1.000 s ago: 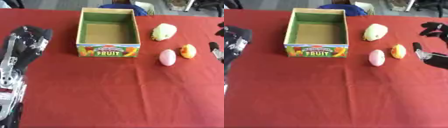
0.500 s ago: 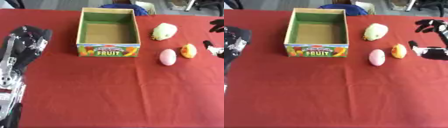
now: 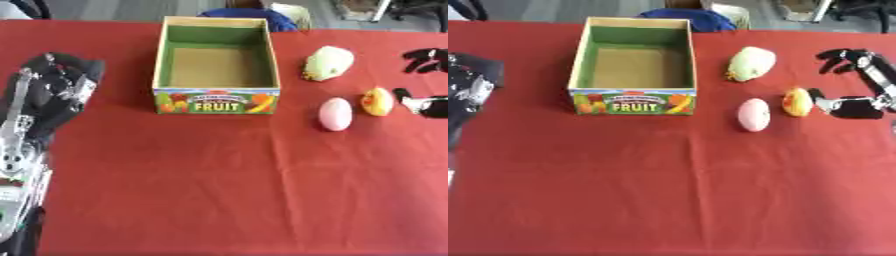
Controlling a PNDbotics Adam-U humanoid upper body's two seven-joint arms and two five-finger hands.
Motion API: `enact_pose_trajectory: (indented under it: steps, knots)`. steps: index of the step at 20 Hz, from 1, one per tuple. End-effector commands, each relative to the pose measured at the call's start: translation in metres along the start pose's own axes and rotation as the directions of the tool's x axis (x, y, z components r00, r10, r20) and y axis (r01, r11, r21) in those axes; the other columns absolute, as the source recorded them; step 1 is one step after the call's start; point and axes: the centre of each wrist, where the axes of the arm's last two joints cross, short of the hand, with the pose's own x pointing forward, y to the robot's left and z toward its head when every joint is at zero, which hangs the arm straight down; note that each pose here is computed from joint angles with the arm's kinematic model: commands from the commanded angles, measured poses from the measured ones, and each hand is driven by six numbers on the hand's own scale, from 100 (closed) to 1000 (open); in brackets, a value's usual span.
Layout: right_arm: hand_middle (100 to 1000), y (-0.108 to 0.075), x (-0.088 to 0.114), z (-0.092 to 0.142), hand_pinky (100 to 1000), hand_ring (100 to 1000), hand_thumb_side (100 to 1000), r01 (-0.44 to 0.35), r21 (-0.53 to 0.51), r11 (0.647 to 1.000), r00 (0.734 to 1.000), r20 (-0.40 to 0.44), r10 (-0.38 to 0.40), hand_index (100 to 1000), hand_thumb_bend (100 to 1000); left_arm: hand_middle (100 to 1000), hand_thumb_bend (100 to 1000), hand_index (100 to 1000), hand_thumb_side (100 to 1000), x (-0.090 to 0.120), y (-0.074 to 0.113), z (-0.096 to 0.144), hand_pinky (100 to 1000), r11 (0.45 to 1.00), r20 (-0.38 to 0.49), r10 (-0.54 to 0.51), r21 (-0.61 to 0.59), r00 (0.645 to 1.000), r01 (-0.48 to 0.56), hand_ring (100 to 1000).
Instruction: Pick up objects on the table and place them in the box.
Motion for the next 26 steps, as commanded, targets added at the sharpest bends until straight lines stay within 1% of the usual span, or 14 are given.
enact_pose_trajectory:
  steps: [1,10,16,22,26]
  knots:
    - [610,-0.007,-0.003,-0.005,762,936,100,-0.038,0.017,0.999,0.999,-0.008,0.038,841,283,514,506,559,357,0.006,0.002,-0.002,593,1.0,0.025,-0.005,-0.007,1.0,0.005,518]
    - [611,0.011,-0.013,-0.014,762,936,100,-0.041,0.065,0.997,0.998,-0.049,0.044,842,282,514,506,560,357,0.006,0.001,-0.002,593,1.0,0.023,-0.001,-0.013,1.0,0.001,519]
    - [614,0.019,-0.017,-0.016,759,933,100,-0.055,0.09,0.994,0.996,-0.068,0.061,846,289,515,505,560,357,0.006,0.001,-0.002,593,1.0,0.024,0.0,-0.014,1.0,0.0,519]
    - [618,0.022,-0.022,-0.016,755,926,100,-0.099,0.088,0.991,0.988,-0.113,0.108,851,307,514,506,560,357,0.005,0.001,-0.002,593,1.0,0.023,0.0,-0.013,1.0,0.0,519]
    - [624,0.021,-0.026,-0.014,752,920,100,-0.145,0.077,0.986,0.976,-0.15,0.156,856,332,514,507,560,358,0.005,0.001,-0.002,593,1.0,0.022,-0.001,-0.012,1.0,0.001,519]
